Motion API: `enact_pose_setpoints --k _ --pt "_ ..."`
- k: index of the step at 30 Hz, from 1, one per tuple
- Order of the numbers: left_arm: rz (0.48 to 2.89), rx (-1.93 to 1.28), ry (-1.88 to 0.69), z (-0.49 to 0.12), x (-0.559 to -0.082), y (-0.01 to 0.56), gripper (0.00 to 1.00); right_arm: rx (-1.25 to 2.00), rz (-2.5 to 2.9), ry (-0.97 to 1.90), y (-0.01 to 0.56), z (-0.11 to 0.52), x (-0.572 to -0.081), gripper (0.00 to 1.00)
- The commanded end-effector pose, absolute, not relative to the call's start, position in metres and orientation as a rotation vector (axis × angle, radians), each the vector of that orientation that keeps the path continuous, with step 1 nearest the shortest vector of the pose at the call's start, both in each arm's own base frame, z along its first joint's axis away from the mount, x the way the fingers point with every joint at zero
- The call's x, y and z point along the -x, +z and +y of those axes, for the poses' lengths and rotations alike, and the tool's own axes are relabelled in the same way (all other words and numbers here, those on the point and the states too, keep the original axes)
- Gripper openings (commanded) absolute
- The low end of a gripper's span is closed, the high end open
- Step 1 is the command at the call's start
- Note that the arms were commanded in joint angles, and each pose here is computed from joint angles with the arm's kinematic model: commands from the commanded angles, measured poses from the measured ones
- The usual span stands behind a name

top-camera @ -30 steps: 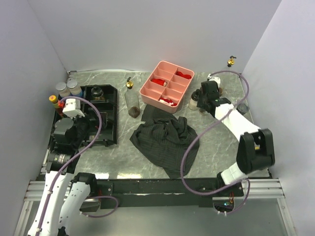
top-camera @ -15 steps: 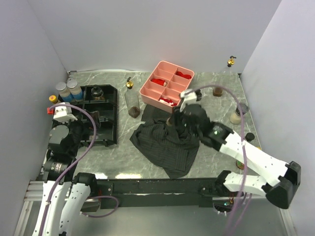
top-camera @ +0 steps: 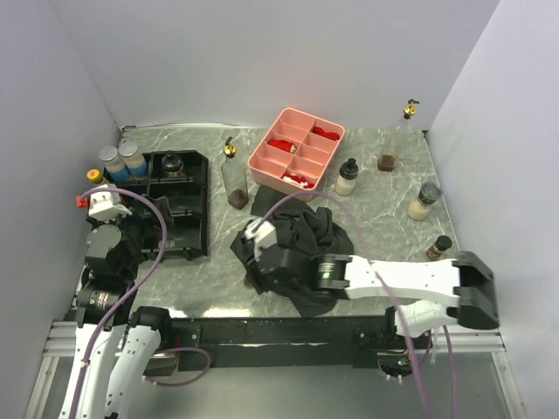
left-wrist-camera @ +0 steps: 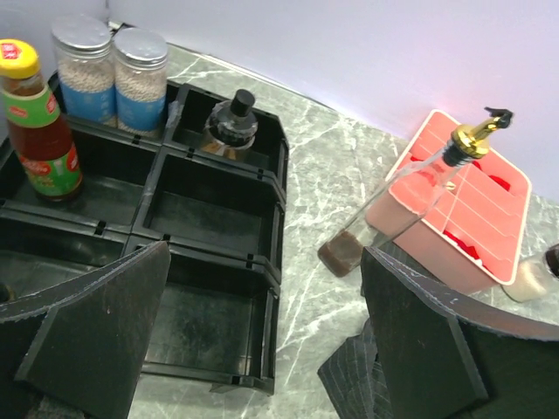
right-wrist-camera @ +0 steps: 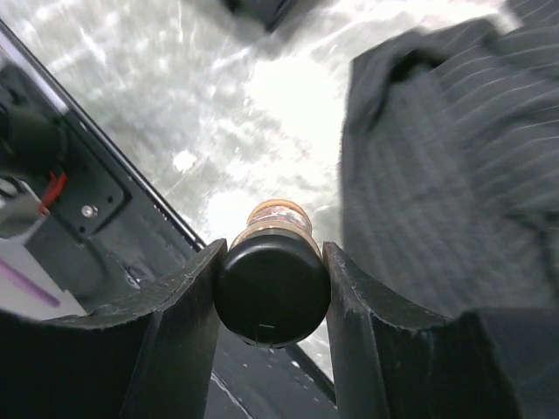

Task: Organize the condiment bottles
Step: Place the bottle at the center of the board.

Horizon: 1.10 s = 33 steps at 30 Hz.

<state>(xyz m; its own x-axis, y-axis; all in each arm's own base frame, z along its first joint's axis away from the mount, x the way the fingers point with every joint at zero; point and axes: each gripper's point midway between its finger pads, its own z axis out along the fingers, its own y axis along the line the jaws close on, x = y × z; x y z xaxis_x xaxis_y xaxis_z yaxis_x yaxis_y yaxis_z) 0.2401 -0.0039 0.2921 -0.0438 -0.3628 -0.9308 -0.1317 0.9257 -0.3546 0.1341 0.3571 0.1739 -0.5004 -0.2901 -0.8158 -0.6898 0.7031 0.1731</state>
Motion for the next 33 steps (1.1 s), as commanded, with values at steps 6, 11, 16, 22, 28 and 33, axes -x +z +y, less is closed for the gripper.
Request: enact_pose_setpoints --k 6,11,16,22,28,33 --pt "1.571 0.439 -0.175 0.005 -0.233 0.303 0.96 0.686 2.057 0.587 0.161 0.424 -0.136 0.39" --pt "1.558 0.451 -0.174 0.007 -0.231 0.304 0.97 0.706 2.093 0.484 0.131 0.437 -0.137 0.47" --pt "1.57 0.459 -0.177 0.006 -0.232 0.301 0.96 0.715 2.119 0.462 0.123 0.442 -0.131 0.63" --pt "1.63 0.488 -0.182 0.004 -0.238 0.287 0.96 0.701 2.11 0.474 0.142 0.439 -0.131 0.82" --pt "1.799 0.541 -0.223 -0.009 -0.242 0.254 0.96 0.672 2.073 0.543 0.185 0.425 -0.128 0.96" --pt "1.981 0.477 -0.267 -0.033 -0.264 0.231 0.97 0.587 2.027 0.588 0.214 0.393 -0.13 1.0"
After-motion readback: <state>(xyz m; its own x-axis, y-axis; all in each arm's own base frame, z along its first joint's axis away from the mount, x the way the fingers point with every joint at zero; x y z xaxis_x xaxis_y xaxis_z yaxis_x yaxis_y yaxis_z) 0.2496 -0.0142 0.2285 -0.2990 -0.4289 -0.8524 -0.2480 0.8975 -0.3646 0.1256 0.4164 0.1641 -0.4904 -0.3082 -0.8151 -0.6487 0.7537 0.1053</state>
